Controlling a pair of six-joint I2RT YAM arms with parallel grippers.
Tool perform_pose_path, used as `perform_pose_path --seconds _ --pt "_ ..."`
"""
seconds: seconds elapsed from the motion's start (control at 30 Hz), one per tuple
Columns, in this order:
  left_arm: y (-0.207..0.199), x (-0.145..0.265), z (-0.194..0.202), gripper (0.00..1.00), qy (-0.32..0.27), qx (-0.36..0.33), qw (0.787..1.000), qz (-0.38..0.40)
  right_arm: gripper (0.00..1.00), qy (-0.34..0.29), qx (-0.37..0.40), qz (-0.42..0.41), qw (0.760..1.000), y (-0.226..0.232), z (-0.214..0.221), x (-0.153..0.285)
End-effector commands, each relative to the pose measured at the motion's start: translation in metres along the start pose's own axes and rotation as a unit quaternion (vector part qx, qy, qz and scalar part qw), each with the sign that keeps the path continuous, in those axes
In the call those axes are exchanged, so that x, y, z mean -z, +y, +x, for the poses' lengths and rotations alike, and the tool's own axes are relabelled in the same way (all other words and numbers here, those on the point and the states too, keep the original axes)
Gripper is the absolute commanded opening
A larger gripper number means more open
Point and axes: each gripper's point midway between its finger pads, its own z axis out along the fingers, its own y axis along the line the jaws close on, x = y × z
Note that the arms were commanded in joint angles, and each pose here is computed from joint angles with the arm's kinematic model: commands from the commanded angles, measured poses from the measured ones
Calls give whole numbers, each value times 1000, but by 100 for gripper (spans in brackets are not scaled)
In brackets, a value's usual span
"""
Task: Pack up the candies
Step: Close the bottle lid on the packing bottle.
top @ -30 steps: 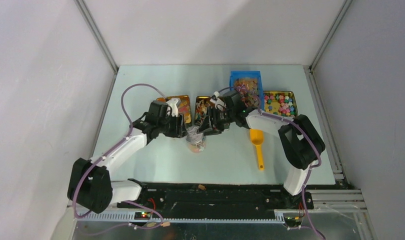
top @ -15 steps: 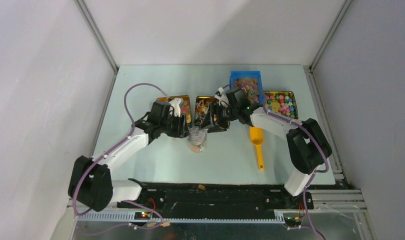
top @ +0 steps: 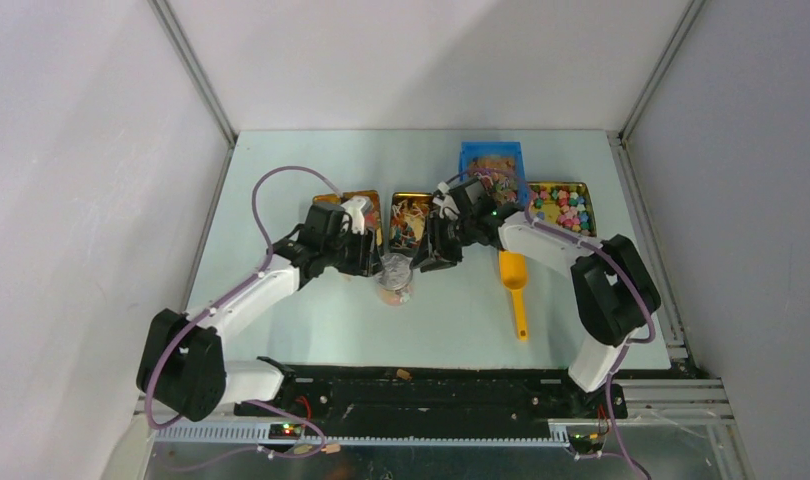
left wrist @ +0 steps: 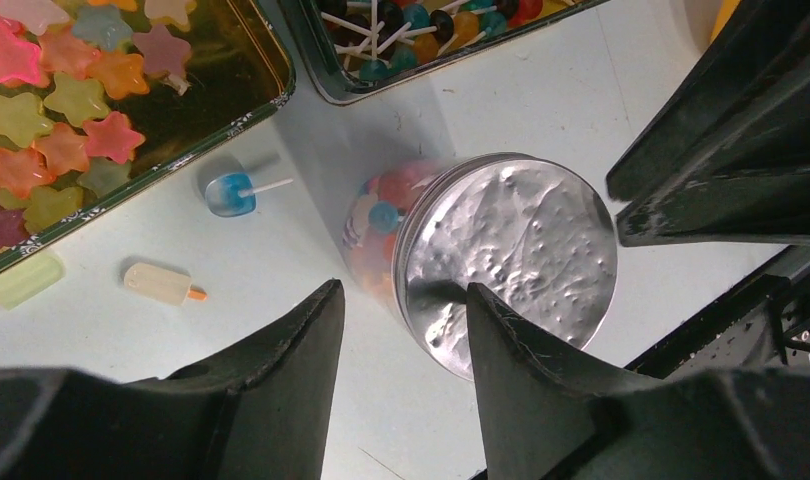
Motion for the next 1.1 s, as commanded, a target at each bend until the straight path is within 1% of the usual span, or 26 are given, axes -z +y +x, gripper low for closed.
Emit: perform_pose_path --seconds 0.0,0.2,0.27,0.3,0.37,0.47,0.53,0.63,0.7,0.83,0.87,0.9,0.93,1.03,1.07 --pt "-7 1 -10 55 -9 -7 1000 3 35 18 6 -28 999 13 1 -13" --pt "-10 2 -9 59 -10 -10 1000 11 24 28 -6 -39 999 11 1 -25" --pt "-11 1 -9 60 -9 -10 1000 15 19 29 -9 -35 999 8 0 -26" --pt "-12 1 -9 60 -9 -10 1000 18 12 30 -12 -32 999 6 1 -26" --pt "-14 1 -9 62 -10 -8 1000 23 7 31 -14 -21 999 0 2 -27" --pt "-16 0 -10 67 -14 -4 999 29 5 33 -14 5 999 -13 5 -29" --pt "-18 -1 -11 68 -15 -3 999 34 5 35 -15 20 999 -21 6 -31" --pt "-22 -3 -10 66 -12 1 999 48 6 42 -18 32 998 -29 10 -33" --pt "-24 -5 -8 62 -8 5 998 54 7 44 -19 37 998 -32 12 -34" --pt "-21 -4 -9 60 -12 7 999 44 12 38 -16 64 997 -41 12 -34" --pt "-19 -2 -11 61 -16 6 999 35 14 37 -14 70 997 -41 13 -32" --pt "-17 0 -10 63 -15 6 999 29 20 28 -5 78 997 -42 11 -30" --pt "-16 2 -13 64 -21 4 1000 24 22 28 -2 84 996 -43 12 -29" --pt "-15 9 -17 68 -26 -2 1000 15 35 25 18 100 994 -41 13 -26" --pt "-16 12 -20 69 -33 -4 999 16 38 27 24 101 994 -39 15 -26"
